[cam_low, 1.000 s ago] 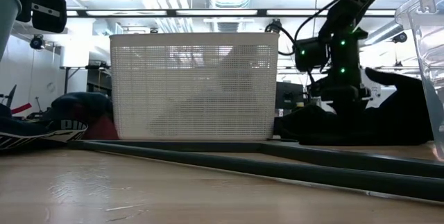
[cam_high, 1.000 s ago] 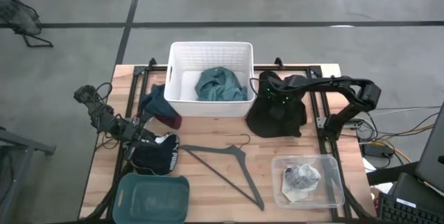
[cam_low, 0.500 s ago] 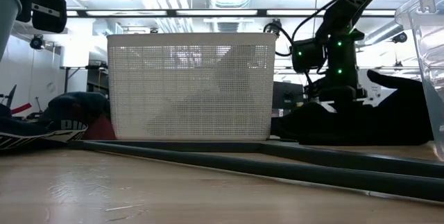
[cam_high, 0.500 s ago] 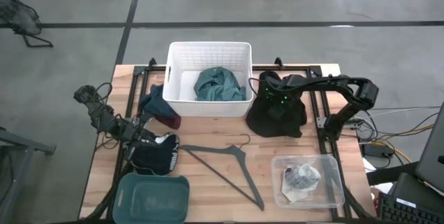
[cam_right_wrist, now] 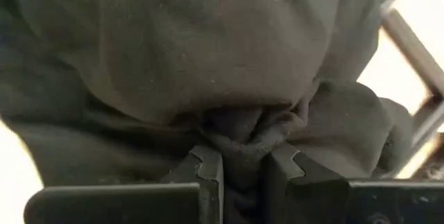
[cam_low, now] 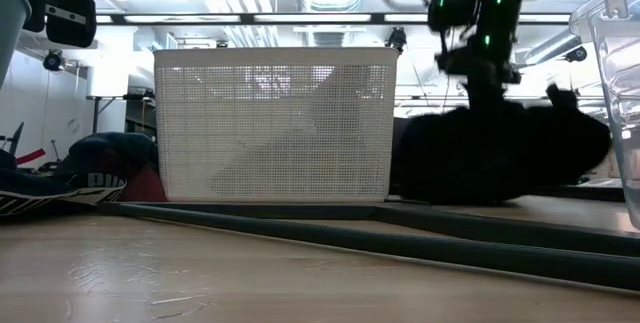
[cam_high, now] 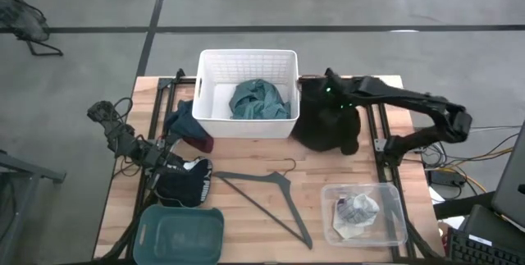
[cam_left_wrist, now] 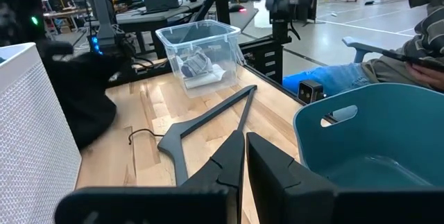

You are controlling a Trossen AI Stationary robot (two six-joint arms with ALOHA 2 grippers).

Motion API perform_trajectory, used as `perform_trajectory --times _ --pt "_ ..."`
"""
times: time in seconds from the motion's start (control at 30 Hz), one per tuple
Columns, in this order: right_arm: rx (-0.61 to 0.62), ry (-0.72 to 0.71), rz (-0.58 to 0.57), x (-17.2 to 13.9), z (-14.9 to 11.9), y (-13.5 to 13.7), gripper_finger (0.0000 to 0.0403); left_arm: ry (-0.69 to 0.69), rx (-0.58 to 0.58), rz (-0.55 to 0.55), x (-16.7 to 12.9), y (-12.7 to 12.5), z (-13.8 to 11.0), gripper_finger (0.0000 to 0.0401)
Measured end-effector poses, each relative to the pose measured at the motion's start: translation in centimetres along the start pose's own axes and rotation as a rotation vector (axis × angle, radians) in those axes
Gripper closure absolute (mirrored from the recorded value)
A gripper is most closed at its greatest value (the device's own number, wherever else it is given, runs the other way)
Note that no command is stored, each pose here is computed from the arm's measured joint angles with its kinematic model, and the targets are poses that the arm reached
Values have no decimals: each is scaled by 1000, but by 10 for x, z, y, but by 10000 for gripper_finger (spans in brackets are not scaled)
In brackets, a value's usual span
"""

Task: Pick & Place Cloths
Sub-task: Put the black shirt into the white laundry bin

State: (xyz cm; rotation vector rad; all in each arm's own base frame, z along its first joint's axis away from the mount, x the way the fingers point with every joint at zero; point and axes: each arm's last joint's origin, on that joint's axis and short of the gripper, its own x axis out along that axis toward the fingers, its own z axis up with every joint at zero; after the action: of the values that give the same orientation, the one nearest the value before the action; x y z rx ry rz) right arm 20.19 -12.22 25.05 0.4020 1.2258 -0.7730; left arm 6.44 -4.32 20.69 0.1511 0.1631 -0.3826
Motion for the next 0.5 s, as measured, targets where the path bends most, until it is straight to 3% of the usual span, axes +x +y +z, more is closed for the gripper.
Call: perform_trajectory --times 0.5 --pt "107 -563 134 -158 32 -18 362 0 0 0 0 0 0 378"
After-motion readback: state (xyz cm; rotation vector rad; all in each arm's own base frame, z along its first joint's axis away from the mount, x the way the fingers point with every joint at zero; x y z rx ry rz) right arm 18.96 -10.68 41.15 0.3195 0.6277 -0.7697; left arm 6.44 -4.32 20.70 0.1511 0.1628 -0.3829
